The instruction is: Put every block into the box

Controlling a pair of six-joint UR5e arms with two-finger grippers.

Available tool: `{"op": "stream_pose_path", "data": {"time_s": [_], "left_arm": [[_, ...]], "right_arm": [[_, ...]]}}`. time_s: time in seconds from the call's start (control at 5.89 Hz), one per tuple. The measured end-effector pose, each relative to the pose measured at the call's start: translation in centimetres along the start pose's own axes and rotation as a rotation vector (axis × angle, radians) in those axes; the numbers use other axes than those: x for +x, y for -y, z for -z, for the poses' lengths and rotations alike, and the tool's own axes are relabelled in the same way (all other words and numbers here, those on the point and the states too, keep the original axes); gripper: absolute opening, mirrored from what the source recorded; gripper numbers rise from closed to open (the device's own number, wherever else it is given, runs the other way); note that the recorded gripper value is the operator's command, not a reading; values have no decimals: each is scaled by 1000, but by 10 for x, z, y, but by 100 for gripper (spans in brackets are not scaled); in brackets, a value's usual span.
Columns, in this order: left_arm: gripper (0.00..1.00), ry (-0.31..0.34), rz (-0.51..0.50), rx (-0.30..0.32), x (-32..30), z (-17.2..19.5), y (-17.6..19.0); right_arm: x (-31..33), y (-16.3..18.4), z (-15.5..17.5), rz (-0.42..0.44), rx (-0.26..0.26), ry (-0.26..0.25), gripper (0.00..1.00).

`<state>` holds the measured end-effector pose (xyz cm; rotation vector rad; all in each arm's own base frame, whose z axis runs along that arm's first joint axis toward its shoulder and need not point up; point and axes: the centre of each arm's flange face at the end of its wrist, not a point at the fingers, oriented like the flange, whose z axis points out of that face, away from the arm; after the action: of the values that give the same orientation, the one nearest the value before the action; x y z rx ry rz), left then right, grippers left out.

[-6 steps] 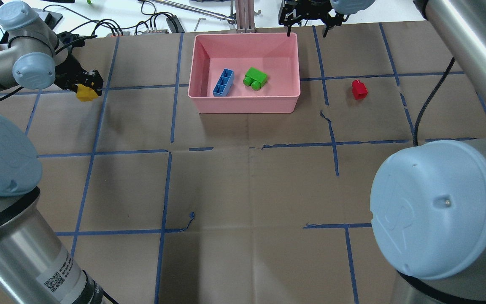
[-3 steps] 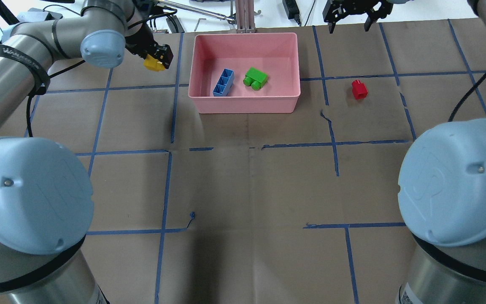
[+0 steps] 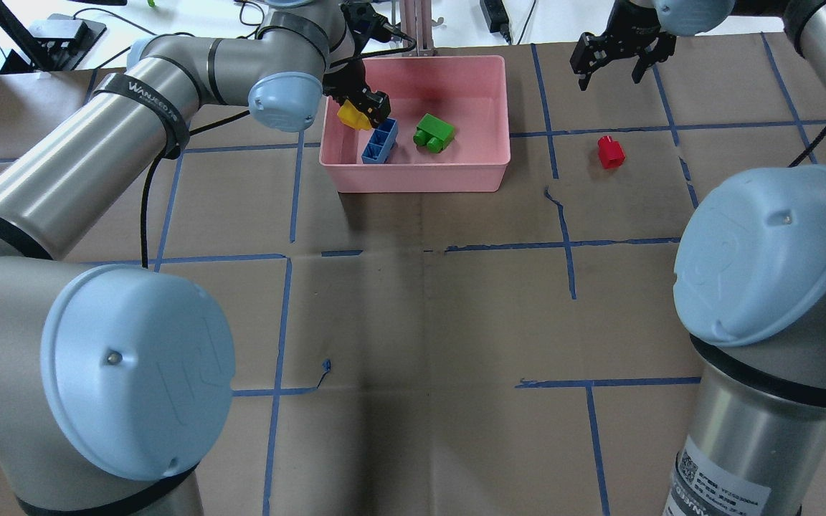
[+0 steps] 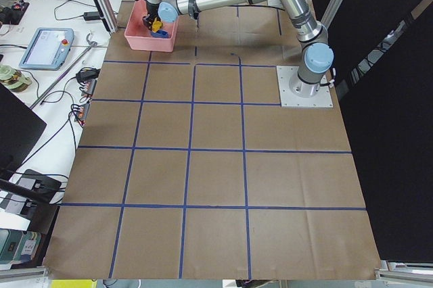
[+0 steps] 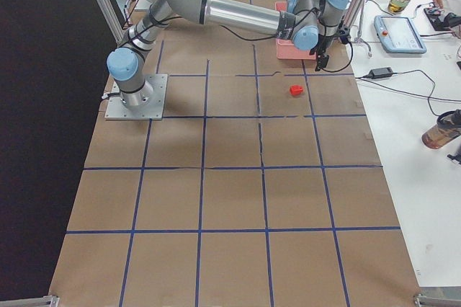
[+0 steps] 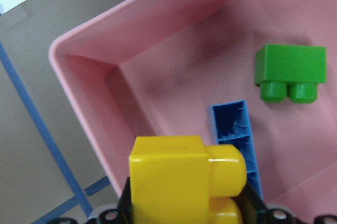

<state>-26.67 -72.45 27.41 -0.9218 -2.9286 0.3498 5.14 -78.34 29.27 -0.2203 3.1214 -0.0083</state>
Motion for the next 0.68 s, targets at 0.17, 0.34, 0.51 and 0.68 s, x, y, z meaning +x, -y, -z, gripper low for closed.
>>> {"op": "stream_pose_path", "data": {"time_s": [0.17,0.34,0.51,0.68], "left_arm": [[99,3,-4,6,5,2,2],[99,1,-4,-2,8,13,1],[99,-10,-1,-32,13,28,-4],[99,-24,14,-75,18,50,-12]], "right_arm": [[3,2,-24,22,-35,-3,100],[6,4,-46,30,-70,-10,100],[9,4,-65,30,-104,-14,100],[13,-1,-84,26,-144,-12,94]]}}
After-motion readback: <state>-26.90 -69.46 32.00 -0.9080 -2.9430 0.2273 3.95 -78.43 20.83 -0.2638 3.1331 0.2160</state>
